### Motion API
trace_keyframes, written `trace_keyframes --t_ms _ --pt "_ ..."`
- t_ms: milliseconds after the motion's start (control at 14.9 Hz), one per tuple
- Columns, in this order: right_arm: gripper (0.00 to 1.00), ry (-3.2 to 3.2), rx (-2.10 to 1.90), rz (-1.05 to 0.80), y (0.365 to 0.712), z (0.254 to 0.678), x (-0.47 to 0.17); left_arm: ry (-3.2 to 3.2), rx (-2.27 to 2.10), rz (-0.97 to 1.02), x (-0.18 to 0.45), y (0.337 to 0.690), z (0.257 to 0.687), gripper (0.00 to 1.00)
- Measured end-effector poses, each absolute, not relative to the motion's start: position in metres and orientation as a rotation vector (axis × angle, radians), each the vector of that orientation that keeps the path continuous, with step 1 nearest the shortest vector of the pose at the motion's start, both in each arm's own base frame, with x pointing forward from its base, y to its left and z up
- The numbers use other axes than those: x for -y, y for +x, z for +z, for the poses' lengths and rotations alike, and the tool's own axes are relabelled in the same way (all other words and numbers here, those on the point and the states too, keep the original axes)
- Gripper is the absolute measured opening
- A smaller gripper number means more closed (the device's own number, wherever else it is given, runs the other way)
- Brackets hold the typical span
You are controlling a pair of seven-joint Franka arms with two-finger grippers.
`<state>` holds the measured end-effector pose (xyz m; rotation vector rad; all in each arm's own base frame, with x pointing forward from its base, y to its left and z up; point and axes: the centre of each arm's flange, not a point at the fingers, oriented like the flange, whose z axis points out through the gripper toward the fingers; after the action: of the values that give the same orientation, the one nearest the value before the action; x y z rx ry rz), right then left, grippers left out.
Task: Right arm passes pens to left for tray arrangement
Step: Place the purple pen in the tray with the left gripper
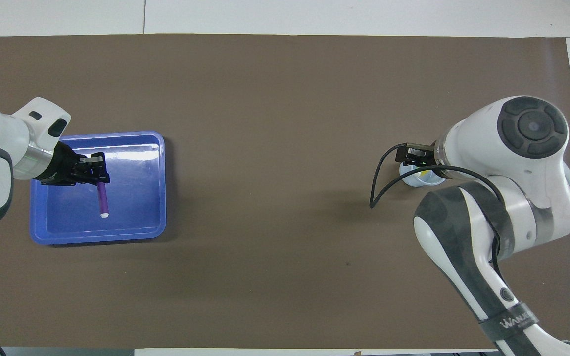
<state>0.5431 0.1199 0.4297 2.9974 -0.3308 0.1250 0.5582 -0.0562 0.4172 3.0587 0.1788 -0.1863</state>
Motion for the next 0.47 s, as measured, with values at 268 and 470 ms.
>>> trace_keyframes --t_ms 268,470 --pt "0.68 2.94 0.218 0.168 0.536 0.408 -0.119 3.077 -0.11 -0.133 0.057 0.579 0.379 0.17" --pt "0.55 2.931 0.15 0.216 0.533 0.398 -0.121 3.082 -0.091 -0.119 0.056 0.589 0.348 0.17"
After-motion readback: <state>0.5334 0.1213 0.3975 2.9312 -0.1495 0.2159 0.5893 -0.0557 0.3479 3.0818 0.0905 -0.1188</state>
